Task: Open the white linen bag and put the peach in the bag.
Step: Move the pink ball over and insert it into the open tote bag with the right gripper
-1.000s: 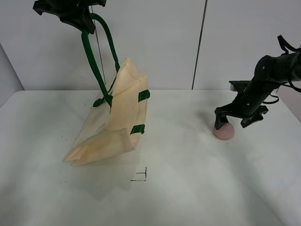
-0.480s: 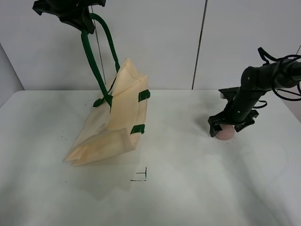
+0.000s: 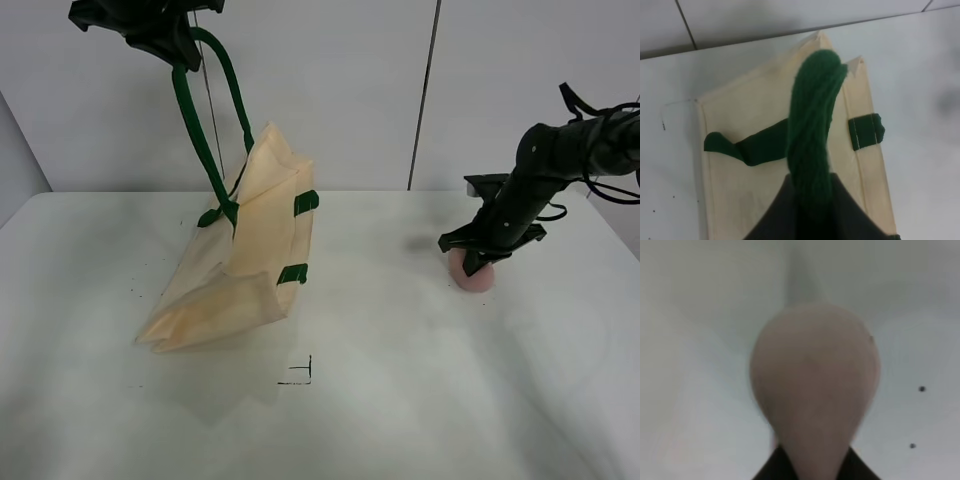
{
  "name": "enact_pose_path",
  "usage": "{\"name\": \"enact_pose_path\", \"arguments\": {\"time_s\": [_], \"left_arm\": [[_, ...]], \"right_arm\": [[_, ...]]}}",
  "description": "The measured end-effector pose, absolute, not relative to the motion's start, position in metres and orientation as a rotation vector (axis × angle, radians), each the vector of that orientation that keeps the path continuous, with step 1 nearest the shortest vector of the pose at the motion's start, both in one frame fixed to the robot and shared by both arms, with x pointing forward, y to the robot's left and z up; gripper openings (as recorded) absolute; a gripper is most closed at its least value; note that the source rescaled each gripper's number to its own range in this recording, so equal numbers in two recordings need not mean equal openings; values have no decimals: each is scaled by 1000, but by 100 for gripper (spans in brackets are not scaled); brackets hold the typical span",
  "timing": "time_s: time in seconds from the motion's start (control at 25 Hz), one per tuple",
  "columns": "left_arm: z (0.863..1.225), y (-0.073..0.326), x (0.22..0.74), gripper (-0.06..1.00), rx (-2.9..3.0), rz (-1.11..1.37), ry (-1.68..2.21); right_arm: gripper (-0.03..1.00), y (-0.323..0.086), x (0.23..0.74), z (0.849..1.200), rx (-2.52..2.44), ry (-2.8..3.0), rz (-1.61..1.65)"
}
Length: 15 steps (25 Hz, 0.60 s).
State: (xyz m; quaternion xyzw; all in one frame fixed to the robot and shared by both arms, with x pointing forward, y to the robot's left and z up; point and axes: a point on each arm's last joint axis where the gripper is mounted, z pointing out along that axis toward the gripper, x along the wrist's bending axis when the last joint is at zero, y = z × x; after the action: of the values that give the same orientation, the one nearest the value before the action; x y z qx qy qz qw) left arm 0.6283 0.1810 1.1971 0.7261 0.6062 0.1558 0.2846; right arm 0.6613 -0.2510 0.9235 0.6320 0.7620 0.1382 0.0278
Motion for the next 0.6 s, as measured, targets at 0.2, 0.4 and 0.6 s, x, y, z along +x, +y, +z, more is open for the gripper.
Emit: {"name": "enact_pose_path", "arguments": {"time_s": [0.2,0.4,0.6], "left_arm": [[1206,183,622,0,1928,436,1609],[1207,184,621,0,1927,439,1608],[1207,184,621,0,1927,441,1608]], "right_arm": [[0,-228,679,1004,1877,2431,724],[0,-170,680,1067,1628,2491,970],[0,-98,663,1075,1465,2555,1125]]}}
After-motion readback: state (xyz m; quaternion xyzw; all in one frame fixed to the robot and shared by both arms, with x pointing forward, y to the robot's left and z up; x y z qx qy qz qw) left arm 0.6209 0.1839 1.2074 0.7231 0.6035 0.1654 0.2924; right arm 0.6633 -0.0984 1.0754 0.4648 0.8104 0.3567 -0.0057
